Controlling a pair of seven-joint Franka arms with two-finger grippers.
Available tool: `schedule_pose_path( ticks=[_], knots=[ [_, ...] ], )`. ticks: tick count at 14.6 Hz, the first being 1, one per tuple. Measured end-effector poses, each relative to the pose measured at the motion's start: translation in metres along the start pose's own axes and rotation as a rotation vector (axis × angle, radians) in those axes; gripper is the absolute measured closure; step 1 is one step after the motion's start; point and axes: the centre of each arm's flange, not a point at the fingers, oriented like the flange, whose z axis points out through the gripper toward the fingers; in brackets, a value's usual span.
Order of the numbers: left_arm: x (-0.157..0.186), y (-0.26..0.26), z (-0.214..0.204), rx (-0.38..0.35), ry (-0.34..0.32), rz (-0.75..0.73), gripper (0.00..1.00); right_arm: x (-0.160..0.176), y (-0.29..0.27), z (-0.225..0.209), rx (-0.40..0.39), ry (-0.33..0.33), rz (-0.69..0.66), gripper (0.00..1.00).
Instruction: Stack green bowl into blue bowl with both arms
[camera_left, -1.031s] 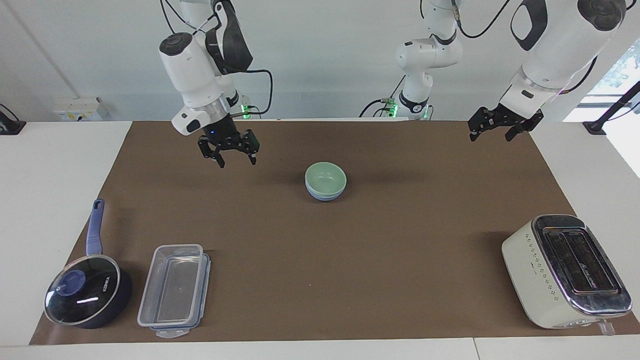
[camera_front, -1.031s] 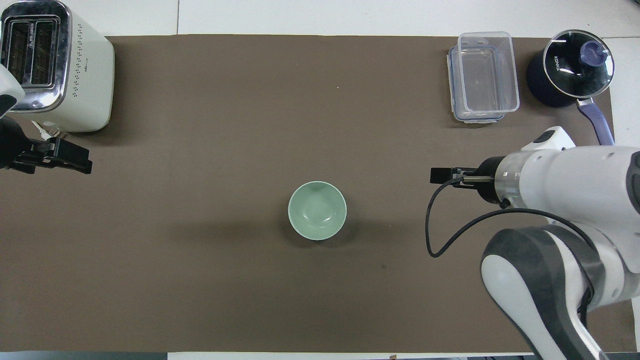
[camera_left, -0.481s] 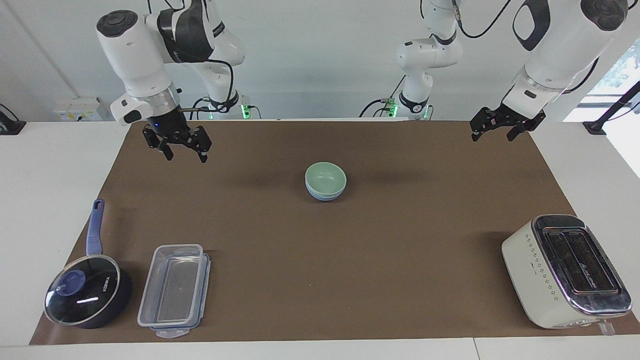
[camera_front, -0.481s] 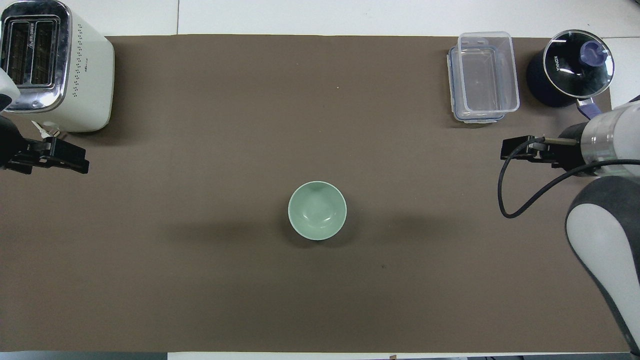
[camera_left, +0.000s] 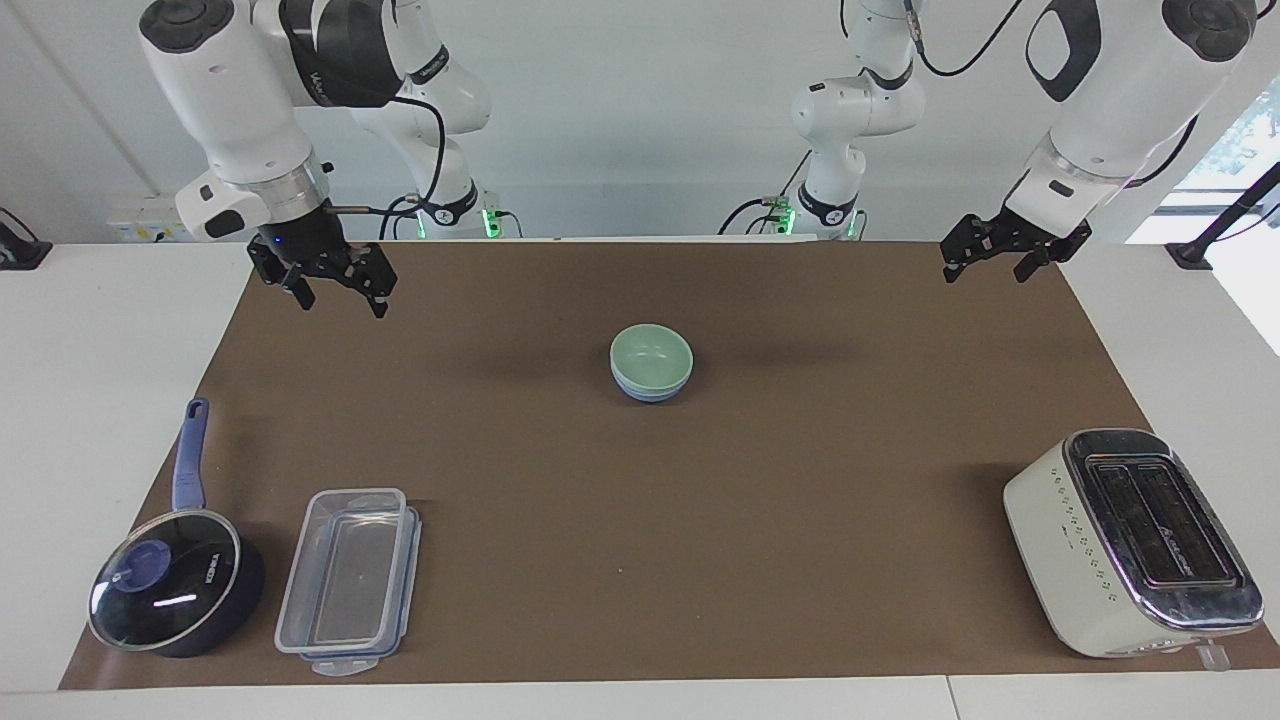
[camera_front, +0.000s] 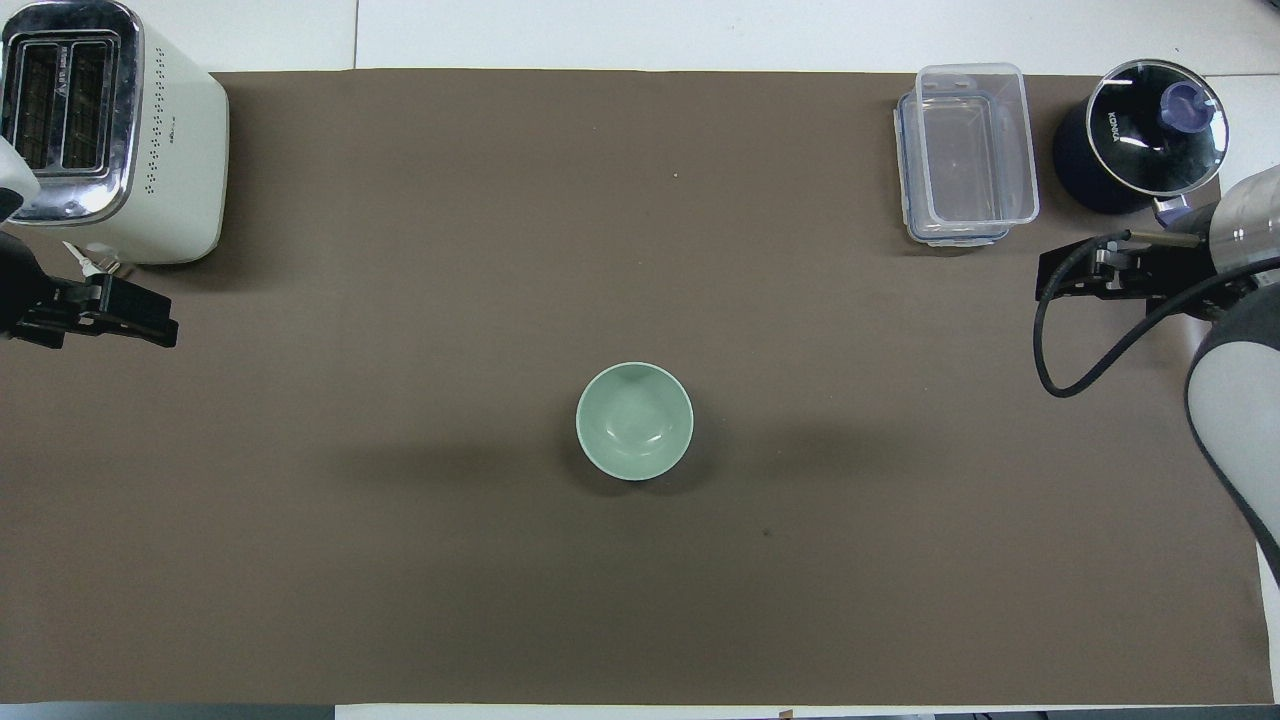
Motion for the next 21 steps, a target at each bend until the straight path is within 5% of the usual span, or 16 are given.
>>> schedule_pose_path(
  ticks=[21],
  knots=[
    [0.000, 0.000, 0.000, 0.000, 0.000, 0.000, 0.00, -0.001, 0.010, 0.009, -0.032, -0.052, -0.045, 0.00]
  ],
)
